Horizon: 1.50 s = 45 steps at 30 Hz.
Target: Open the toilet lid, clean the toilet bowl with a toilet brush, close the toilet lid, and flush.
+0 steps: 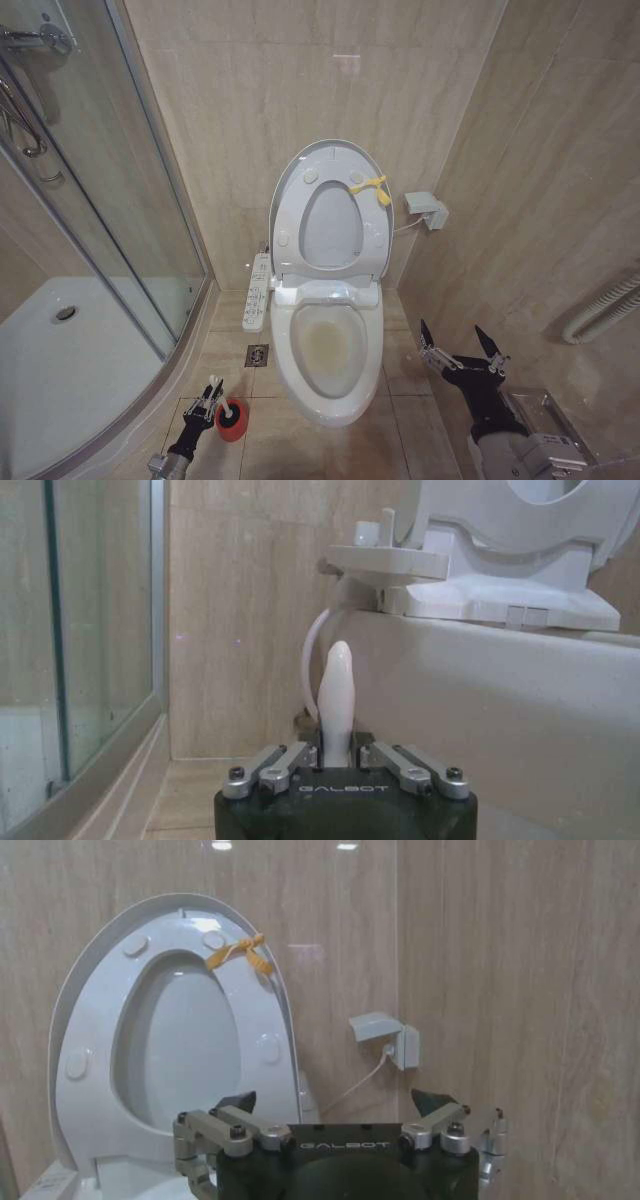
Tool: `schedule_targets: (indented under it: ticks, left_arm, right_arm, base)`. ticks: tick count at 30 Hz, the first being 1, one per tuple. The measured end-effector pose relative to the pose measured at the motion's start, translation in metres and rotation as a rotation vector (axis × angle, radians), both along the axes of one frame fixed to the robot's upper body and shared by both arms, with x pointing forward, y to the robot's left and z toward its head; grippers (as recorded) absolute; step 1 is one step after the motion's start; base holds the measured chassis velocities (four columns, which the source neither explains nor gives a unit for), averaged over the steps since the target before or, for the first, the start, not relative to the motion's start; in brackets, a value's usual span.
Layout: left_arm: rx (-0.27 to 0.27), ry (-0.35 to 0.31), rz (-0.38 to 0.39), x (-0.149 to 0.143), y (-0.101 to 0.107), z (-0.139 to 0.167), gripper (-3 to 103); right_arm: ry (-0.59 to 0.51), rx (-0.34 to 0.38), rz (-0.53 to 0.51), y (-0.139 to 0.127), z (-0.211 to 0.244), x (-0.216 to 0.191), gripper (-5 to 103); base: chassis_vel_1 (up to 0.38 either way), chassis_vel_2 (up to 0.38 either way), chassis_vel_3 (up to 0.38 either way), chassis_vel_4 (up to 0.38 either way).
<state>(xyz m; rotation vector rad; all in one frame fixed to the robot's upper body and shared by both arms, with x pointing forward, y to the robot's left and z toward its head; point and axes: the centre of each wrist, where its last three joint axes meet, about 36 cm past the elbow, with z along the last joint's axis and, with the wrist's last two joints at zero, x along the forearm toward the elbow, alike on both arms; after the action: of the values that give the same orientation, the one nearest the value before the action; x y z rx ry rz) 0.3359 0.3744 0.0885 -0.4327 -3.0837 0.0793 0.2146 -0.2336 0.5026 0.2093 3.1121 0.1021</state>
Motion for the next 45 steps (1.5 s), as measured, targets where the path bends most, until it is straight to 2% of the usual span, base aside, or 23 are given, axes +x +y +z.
schedule_targets:
  ticks: [16, 17, 24, 25, 31, 32, 36, 40, 41, 43, 44, 45]
  left_arm:
    - [0.033, 0.025, 0.014, -0.006, 0.003, -0.001, 20]
    - [0.035, 0.025, 0.012, -0.006, 0.003, -0.001, 47]
    - [0.038, 0.019, 0.005, -0.01, 0.003, 0.0, 47]
    - [0.037, 0.014, 0.005, -0.011, 0.003, 0.002, 74]
    - [0.025, -0.043, 0.003, -0.016, -0.007, 0.015, 74]
    - [0.023, -0.053, 0.003, -0.016, -0.008, 0.018, 98]
    - [0.009, -0.08, 0.011, -0.014, -0.016, 0.034, 98]
    - [-0.048, -0.144, 0.028, -0.005, -0.035, 0.077, 100]
    - [-0.048, -0.144, 0.028, -0.005, -0.035, 0.077, 100]
    - [-0.078, -0.188, 0.036, 0.003, -0.047, 0.114, 100]
    - [-0.078, -0.188, 0.036, 0.003, -0.047, 0.114, 100]
    - [-0.09, -0.216, 0.039, 0.006, -0.053, 0.131, 100]
  right_arm:
    - [0.0, 0.0, 0.0, 0.0, 0.0, 0.0, 100]
    - [0.0, 0.0, 0.0, 0.0, 0.0, 0.0, 100]
    - [0.0, 0.0, 0.0, 0.0, 0.0, 0.0, 100]
    - [0.0, 0.0, 0.0, 0.0, 0.0, 0.0, 100]
    - [0.0, 0.0, 0.0, 0.0, 0.0, 0.0, 100]
    - [0.0, 0.0, 0.0, 0.0, 0.0, 0.0, 100]
    - [0.0, 0.0, 0.0, 0.0, 0.0, 0.0, 100]
    - [0.0, 0.0, 0.0, 0.0, 0.0, 0.0, 100]
    - [0.0, 0.0, 0.0, 0.0, 0.0, 0.0, 100]
    - [0.0, 0.0, 0.0, 0.0, 0.0, 0.0, 100]
    - [0.0, 0.0, 0.0, 0.0, 0.0, 0.0, 100]
    - [0.0, 0.0, 0.0, 0.0, 0.0, 0.0, 100]
  base:
    - [0.0, 0.0, 0.0, 0.0]
    - [0.0, 0.0, 0.0, 0.0]
    - [0.0, 0.0, 0.0, 0.0]
    - [0.0, 0.0, 0.0, 0.0]
    - [0.0, 0.0, 0.0, 0.0]
    - [0.0, 0.0, 0.0, 0.0]
    - [0.0, 0.0, 0.0, 0.0]
    - [0.0, 0.0, 0.0, 0.0]
    - [0.0, 0.0, 0.0, 0.0]
    - [0.0, 0.0, 0.0, 0.0]
    - [0.0, 0.0, 0.0, 0.0]
    - [0.0, 0.0, 0.0, 0.0]
